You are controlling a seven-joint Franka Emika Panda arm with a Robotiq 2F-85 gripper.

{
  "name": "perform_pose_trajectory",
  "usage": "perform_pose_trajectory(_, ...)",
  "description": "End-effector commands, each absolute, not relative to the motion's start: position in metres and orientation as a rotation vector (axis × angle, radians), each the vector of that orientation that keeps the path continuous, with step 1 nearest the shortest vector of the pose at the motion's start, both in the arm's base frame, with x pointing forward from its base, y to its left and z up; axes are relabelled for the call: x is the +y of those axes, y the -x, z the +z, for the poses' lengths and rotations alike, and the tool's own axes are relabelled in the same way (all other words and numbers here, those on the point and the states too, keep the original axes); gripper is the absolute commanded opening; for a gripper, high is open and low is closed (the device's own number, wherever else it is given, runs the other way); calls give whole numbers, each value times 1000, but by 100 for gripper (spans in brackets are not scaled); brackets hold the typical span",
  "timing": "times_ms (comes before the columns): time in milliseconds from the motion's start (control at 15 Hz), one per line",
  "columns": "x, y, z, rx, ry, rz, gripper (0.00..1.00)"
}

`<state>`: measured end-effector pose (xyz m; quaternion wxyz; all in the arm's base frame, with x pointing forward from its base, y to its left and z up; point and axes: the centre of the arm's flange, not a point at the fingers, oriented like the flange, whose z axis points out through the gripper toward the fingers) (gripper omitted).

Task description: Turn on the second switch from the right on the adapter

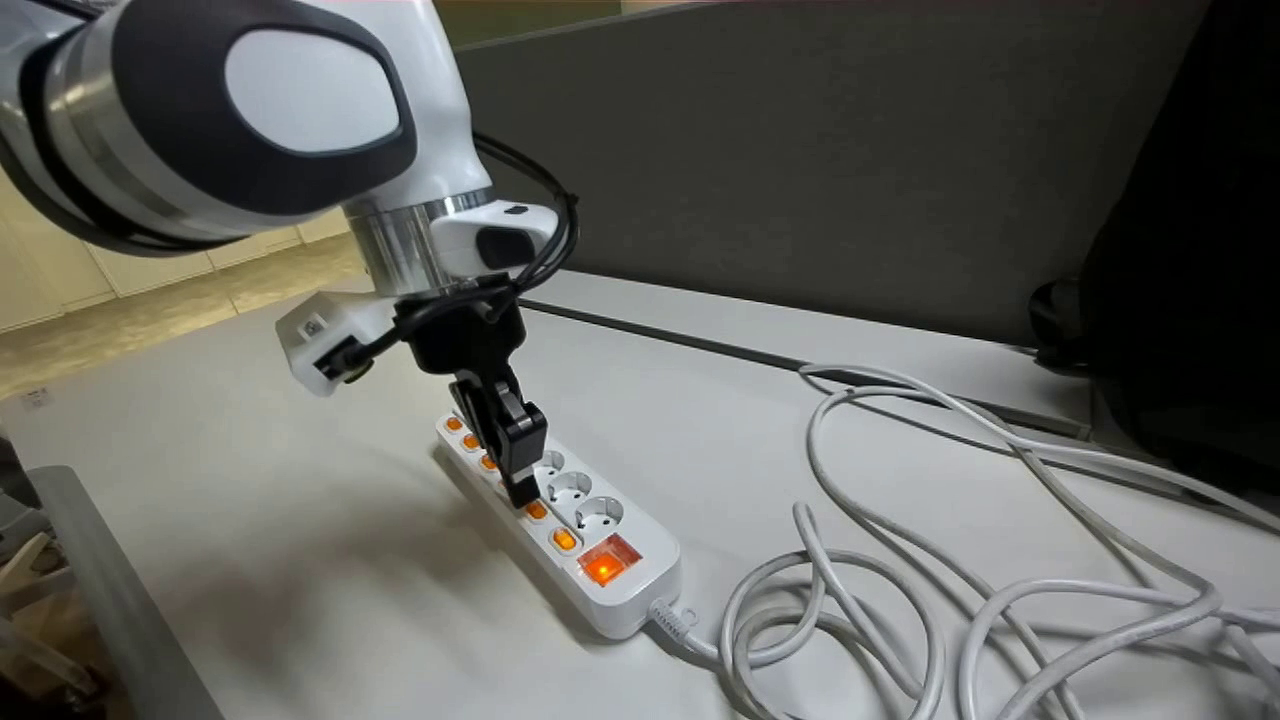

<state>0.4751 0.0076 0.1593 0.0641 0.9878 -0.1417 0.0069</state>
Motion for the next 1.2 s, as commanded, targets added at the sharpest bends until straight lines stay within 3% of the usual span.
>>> perform_pose_trajectory(0,6,-476,152,-479,-2982,16,0)
perform_pose_trajectory(600,3,-483,143,-477,-2998,52,0)
perform_pose_trajectory(1133,-3,-519,128,-570,-2983,-317,0)
